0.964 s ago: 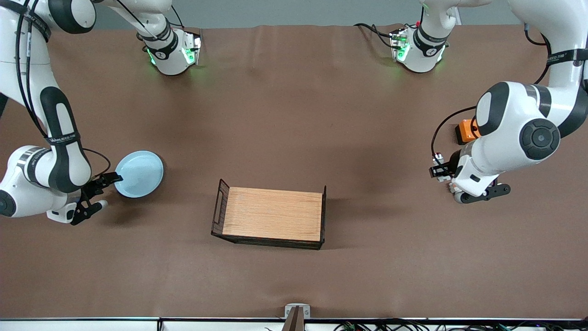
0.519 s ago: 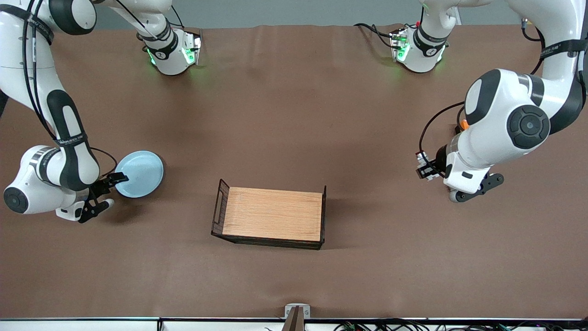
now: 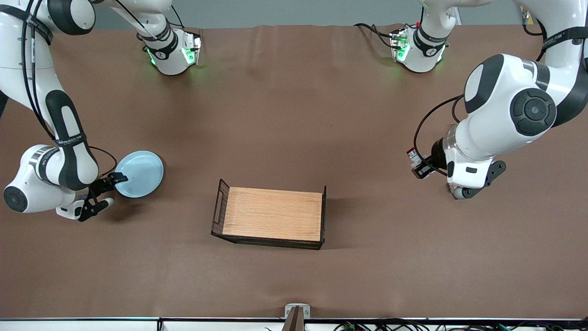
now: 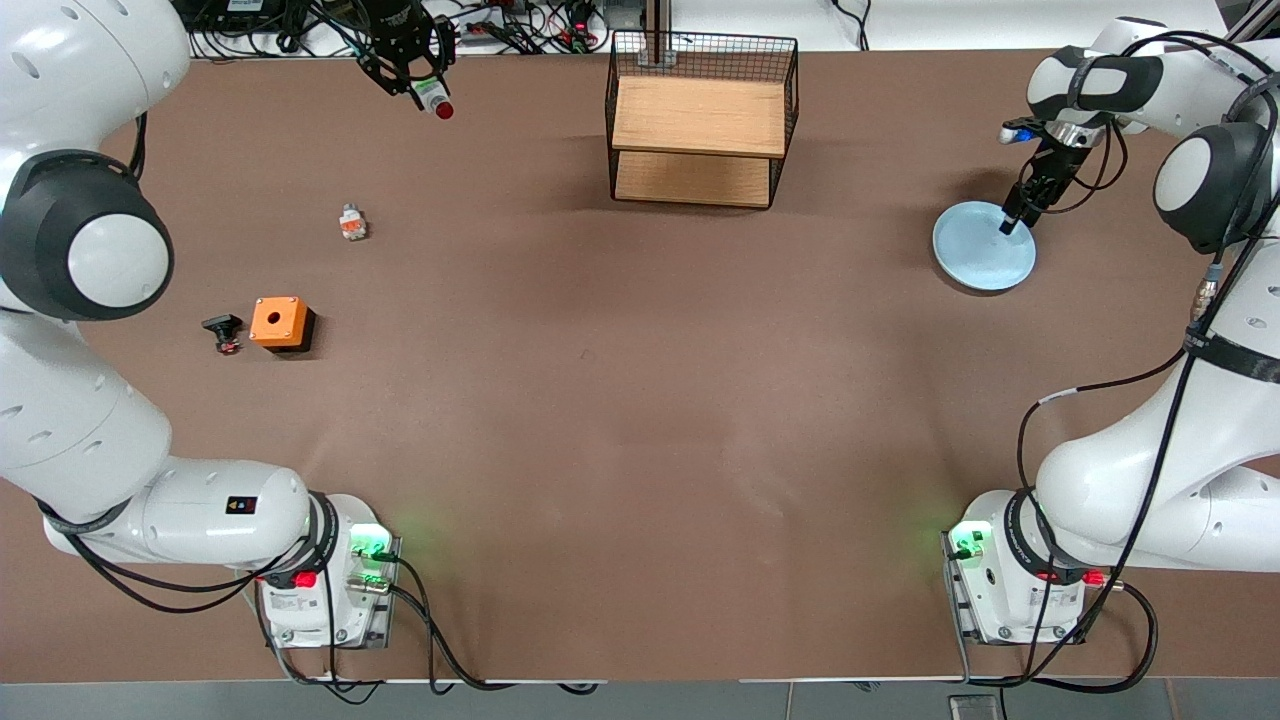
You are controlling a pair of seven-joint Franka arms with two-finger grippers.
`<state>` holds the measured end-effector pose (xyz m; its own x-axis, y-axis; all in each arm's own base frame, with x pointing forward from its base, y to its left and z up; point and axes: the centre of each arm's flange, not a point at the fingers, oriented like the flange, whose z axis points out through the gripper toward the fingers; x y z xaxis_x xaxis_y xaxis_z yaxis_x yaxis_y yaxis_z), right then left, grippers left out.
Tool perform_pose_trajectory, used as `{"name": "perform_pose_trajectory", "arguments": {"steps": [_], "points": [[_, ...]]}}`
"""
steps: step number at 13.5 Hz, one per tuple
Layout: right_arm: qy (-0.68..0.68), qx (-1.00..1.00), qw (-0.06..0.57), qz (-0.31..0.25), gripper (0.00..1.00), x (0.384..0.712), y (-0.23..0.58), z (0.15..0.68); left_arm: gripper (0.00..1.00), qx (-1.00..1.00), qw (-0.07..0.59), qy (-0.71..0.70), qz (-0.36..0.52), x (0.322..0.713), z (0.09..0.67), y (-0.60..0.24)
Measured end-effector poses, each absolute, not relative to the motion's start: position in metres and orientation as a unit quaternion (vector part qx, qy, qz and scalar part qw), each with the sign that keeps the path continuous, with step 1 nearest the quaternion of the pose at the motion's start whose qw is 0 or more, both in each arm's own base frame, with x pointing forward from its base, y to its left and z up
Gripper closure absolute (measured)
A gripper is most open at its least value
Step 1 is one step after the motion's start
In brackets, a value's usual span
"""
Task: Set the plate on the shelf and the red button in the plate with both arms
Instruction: 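Lift the green button with the left gripper while the right gripper tilts the plate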
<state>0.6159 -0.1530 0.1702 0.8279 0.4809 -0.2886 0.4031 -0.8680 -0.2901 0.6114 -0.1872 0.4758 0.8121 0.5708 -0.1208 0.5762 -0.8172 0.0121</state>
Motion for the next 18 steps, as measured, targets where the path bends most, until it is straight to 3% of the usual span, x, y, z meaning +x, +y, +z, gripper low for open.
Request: {"name": "perform_pose_trajectory", "arguments": {"steps": [1, 7, 11, 18], "points": [[-0.23, -0.95, 0.11, 0.179, 0.37, 0.615, -0.155, 0.169, 0.59, 0.949, 0.024, 0.308, -0.056, 0.612, 0.476, -0.187], [-0.22, -0.952, 0.119, 0.176, 0.53, 0.613, -0.16, 0.167, 0.59, 0.926, 0.026, 0.372, -0.052, 0.609, 0.485, -0.205], [-0.219, -0.952, 0.122, 0.177, 0.95, 0.611, -0.16, 0.166, 0.59, 0.918, 0.024, 0.393, -0.054, 0.61, 0.482, -0.204], [-0.201, -0.949, 0.156, 0.188, 0.98, 0.608, -0.156, 0.169, 0.59, 0.902, 0.032, 0.428, -0.049, 0.605, 0.496, -0.228]]}}
